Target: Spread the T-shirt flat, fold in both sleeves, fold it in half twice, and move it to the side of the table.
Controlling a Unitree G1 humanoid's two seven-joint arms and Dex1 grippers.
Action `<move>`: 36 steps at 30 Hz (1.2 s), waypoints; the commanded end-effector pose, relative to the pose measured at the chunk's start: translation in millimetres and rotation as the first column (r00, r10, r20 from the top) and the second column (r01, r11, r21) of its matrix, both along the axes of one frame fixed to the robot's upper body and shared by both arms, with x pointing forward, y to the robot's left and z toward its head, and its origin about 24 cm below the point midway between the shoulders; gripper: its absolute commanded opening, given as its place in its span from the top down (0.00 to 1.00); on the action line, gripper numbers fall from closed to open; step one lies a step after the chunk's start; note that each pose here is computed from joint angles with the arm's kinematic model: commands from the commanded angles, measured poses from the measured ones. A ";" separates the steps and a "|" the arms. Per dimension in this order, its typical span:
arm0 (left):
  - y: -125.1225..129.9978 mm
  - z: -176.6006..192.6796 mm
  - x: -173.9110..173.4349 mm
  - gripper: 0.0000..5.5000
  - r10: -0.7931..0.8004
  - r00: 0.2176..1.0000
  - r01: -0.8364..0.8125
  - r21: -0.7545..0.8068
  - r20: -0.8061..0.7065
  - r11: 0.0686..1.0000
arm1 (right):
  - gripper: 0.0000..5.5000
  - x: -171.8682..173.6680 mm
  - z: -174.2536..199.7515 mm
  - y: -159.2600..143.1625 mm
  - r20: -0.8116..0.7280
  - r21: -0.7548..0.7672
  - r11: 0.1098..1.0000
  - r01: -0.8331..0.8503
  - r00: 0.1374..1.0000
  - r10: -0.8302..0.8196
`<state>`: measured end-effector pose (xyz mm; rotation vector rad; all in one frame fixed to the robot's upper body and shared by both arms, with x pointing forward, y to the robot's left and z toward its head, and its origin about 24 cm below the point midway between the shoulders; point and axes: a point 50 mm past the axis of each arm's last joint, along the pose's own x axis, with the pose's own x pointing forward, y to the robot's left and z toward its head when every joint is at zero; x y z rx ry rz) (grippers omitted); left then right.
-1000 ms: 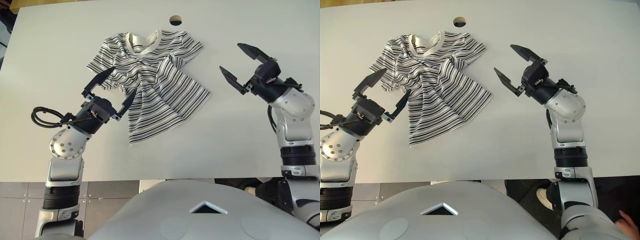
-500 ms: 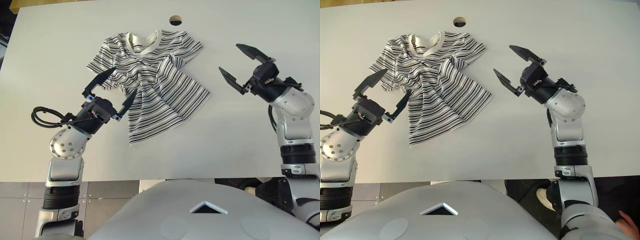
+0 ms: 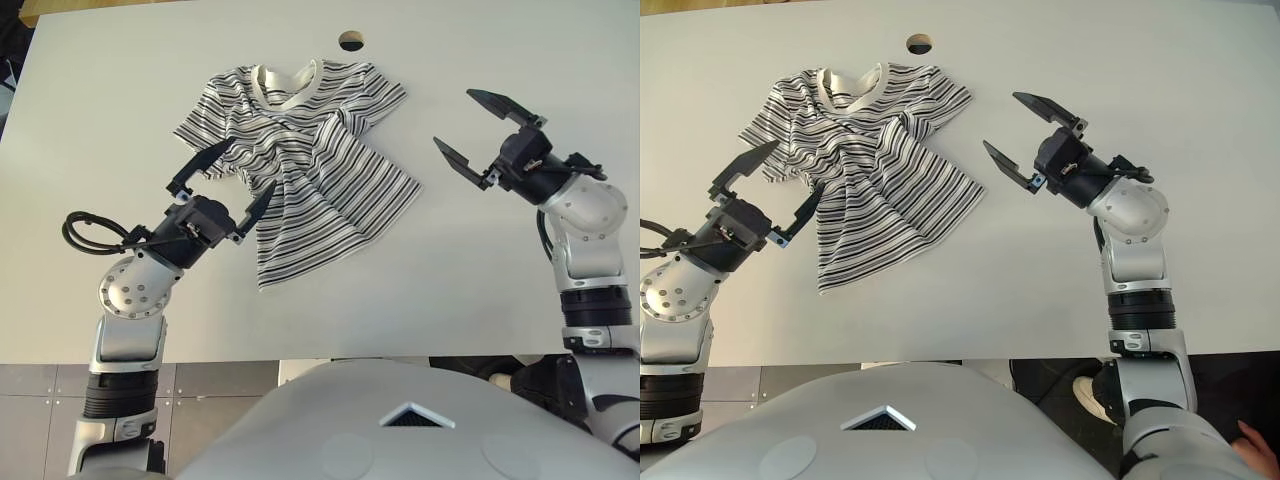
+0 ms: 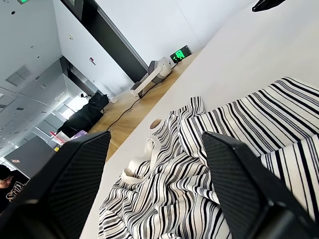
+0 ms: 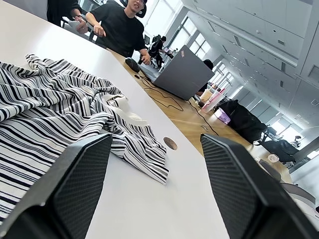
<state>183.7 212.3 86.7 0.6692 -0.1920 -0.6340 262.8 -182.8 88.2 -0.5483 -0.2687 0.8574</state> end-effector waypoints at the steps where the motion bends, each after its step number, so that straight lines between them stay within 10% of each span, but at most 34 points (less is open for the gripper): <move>1: -0.4 0.5 1.5 0.38 -0.026 1.000 0.026 0.038 0.001 0.999 | 0.40 1.1 1.0 1.6 0.014 -0.047 0.999 -0.027 1.000 0.028; 24: -0.7 -3.7 1.5 0.38 -0.062 0.998 0.059 0.215 0.007 0.975 | 0.40 13.6 -72.7 55.8 -0.048 -0.342 0.917 -0.204 0.979 0.200; 36: 1.7 2.0 -6.4 0.38 -0.053 0.998 0.049 0.214 0.014 0.976 | 0.40 -15.8 -80.6 16.9 -0.212 -0.689 0.535 -0.489 0.842 0.497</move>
